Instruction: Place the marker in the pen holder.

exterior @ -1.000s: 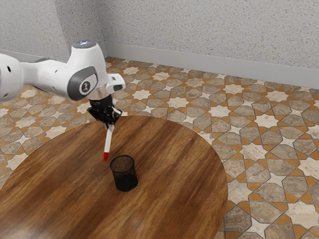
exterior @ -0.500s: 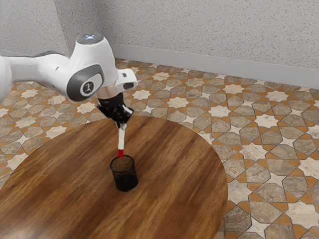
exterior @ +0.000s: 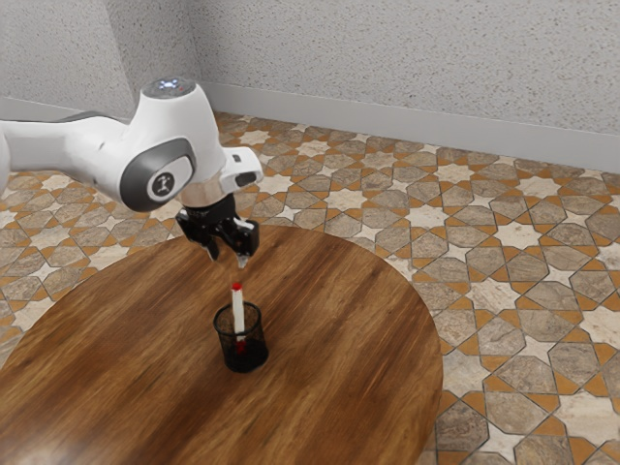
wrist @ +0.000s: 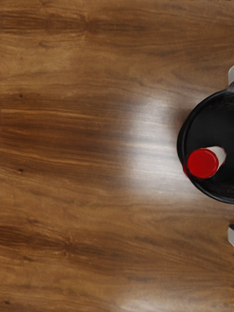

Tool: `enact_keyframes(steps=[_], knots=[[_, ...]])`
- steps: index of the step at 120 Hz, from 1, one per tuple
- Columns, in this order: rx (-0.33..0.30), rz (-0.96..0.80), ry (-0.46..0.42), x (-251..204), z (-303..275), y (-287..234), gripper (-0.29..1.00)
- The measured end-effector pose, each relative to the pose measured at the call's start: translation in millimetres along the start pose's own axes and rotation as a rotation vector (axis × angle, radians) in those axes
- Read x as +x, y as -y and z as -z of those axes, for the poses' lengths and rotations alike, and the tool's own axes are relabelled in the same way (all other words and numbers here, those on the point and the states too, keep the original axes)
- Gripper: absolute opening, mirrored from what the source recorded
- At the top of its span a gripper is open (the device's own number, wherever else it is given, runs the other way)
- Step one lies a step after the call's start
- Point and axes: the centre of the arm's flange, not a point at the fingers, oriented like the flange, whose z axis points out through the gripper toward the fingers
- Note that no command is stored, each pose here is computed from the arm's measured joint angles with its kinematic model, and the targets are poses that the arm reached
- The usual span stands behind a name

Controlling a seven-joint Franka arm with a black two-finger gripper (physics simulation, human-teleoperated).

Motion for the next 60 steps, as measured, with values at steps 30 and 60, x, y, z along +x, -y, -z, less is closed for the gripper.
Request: enact_keyframes(steps=[30,60], knots=[[-0.015,0.046,-0.051,49,38,13,0.59],[0.024,0.084,-0.045,93,131,66,0.67]])
